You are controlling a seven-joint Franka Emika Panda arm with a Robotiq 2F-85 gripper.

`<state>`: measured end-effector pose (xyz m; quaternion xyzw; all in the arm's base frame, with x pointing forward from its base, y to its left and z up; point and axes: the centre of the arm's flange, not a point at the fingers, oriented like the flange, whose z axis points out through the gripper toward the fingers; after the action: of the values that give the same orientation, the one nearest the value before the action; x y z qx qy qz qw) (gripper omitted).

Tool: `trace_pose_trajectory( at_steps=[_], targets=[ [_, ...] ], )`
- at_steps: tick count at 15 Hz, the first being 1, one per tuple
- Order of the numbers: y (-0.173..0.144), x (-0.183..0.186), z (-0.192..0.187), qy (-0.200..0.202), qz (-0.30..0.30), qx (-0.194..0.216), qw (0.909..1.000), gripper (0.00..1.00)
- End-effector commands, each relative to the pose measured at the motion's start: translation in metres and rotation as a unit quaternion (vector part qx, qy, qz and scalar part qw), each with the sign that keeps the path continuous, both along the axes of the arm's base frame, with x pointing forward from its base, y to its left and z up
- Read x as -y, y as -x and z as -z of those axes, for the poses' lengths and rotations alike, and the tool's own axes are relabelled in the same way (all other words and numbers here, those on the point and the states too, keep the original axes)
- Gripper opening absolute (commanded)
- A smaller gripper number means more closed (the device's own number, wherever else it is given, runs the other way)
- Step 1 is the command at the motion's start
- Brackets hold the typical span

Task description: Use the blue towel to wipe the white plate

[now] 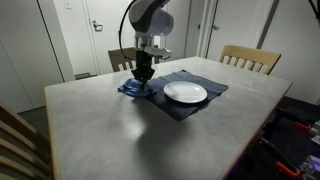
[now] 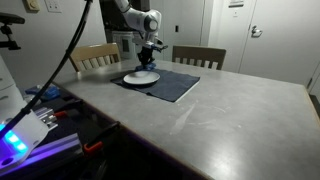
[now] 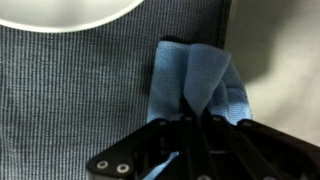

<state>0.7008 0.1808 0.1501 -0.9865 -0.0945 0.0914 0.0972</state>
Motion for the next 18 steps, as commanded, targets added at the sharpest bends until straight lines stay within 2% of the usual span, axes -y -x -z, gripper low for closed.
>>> trace_pose_trajectory(
  at_steps=[1, 2, 4, 9, 12, 18],
  targets=[
    [-0.011, 0.003, 0.002, -0.02, -0.009, -0.018, 0.9996, 0.02],
    [-0.011, 0.002, -0.002, -0.02, -0.013, -0.022, 0.9995, 0.32],
    [-0.003, -0.002, -0.014, -0.015, -0.021, -0.012, 0.9996, 0.4],
    [0.012, -0.016, -0.055, -0.012, -0.043, -0.005, 0.999, 0.78],
    [0.016, -0.017, -0.078, -0.018, -0.041, -0.006, 0.999, 0.97],
    [0.016, -0.01, -0.098, -0.029, -0.03, -0.005, 0.9991, 1.0]
  ],
)
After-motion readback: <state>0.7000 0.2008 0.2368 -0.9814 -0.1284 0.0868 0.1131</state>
